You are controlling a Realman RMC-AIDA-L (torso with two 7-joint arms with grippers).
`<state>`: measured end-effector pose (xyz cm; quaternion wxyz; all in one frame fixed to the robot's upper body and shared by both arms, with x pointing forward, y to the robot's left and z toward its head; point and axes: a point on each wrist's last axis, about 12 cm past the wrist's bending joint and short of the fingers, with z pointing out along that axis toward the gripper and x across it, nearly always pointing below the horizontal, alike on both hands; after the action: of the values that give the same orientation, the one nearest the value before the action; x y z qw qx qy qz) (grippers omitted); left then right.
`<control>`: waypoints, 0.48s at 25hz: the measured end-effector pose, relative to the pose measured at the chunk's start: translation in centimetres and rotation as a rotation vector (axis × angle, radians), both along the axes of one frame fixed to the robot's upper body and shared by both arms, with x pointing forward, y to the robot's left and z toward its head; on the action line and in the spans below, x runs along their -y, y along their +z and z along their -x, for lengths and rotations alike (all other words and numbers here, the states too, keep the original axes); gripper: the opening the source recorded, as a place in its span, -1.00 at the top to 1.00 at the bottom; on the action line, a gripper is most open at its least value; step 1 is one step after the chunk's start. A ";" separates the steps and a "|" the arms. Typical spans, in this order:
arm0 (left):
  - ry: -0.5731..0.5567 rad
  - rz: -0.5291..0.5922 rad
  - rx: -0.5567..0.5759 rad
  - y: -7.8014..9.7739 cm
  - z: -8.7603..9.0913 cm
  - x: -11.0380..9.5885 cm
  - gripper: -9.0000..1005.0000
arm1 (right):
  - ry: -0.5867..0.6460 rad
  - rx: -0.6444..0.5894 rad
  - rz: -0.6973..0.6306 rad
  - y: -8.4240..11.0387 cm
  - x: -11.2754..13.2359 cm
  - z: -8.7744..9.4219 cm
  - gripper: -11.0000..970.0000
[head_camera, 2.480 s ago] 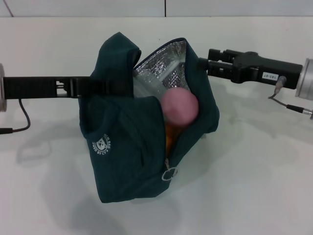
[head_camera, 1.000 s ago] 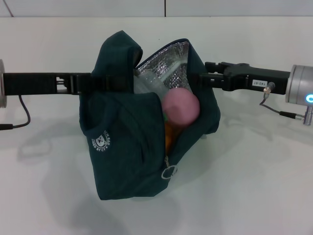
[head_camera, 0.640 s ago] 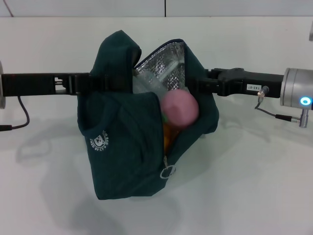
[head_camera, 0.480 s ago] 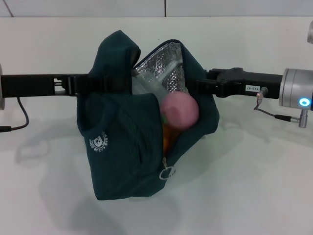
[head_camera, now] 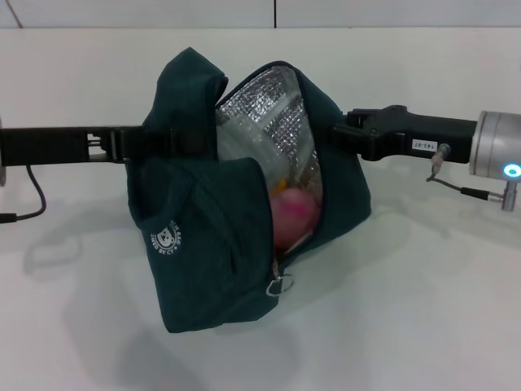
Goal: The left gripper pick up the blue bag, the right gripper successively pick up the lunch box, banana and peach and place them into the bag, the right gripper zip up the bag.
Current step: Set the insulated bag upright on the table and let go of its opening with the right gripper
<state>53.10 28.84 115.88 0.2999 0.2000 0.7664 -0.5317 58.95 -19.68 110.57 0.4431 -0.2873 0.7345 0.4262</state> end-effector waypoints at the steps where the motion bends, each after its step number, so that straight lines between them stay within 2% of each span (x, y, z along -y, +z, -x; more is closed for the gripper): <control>1: 0.000 0.000 0.000 0.0 0.0 0.0 0.89 | 0.000 0.006 -0.006 0.1 0.1 0.1 0.31; 5: 0.001 0.000 -0.001 0.0 0.0 0.0 0.89 | -0.013 0.042 -0.060 1.2 1.0 0.6 0.45; 12: -0.001 0.006 -0.004 -0.2 0.3 0.0 0.89 | 0.002 0.101 -0.136 2.9 2.5 1.2 0.52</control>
<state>52.82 28.85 115.67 0.2988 0.1982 0.7654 -0.5345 57.77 -22.17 113.50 0.4977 -0.2780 0.6803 0.4606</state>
